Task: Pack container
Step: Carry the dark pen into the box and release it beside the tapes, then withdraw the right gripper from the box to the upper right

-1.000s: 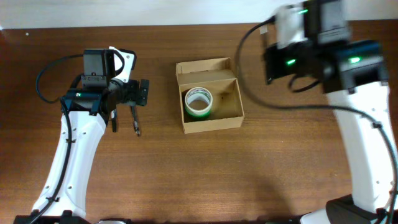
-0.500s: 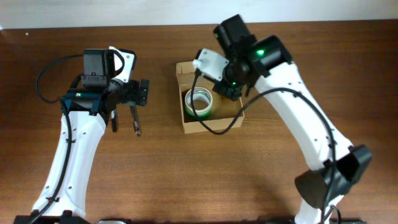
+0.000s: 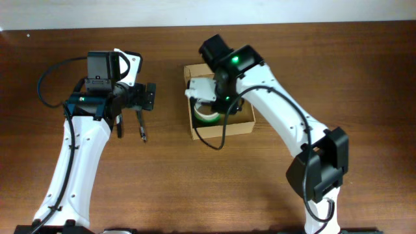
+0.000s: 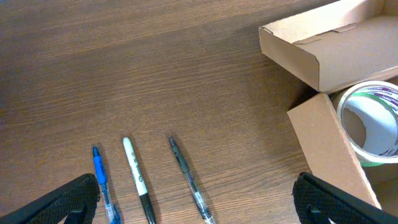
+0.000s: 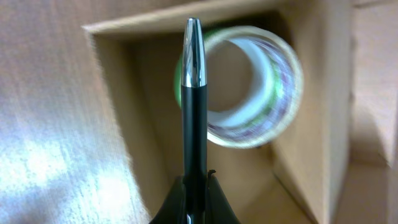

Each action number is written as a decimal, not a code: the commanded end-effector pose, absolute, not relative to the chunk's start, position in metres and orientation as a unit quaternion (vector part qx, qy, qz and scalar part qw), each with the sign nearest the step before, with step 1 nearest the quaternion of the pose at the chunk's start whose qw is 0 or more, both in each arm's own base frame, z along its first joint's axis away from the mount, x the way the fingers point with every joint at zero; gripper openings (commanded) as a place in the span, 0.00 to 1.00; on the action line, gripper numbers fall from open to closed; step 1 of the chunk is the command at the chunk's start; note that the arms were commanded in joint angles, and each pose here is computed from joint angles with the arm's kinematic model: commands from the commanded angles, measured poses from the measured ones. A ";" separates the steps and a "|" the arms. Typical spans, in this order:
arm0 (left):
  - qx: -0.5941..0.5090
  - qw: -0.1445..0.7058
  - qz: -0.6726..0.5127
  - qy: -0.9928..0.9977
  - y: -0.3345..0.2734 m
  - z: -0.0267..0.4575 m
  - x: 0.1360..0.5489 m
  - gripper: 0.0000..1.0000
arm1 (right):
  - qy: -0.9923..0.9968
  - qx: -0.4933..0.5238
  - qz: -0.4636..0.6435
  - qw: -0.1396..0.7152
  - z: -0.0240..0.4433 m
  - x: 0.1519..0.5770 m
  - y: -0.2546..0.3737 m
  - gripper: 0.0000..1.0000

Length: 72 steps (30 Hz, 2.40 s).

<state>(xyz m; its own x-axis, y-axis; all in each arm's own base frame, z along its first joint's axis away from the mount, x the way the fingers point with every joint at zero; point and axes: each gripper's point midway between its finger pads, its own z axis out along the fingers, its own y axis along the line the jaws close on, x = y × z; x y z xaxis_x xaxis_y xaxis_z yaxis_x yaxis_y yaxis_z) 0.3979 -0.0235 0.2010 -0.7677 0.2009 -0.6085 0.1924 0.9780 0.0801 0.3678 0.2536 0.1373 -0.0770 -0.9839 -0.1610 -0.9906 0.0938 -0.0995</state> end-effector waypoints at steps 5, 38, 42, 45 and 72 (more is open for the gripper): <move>0.110 0.331 0.005 0.937 -0.024 0.207 0.402 1.00 | 0.704 -0.707 0.033 0.049 0.099 0.357 0.265 0.04; 0.110 0.331 0.005 0.937 -0.024 0.207 0.402 0.99 | 0.726 -0.684 0.072 0.015 0.082 0.355 0.251 0.04; 0.110 0.331 0.005 0.937 -0.024 0.207 0.402 1.00 | 0.727 -0.683 0.070 0.013 0.081 0.355 0.249 0.04; 0.110 0.331 0.005 0.937 -0.024 0.207 0.402 0.99 | 0.727 -0.683 0.071 0.010 0.081 0.353 0.248 0.05; 0.110 0.331 0.005 0.937 -0.024 0.207 0.402 0.99 | 0.880 -0.288 0.026 0.377 0.334 0.413 0.135 0.96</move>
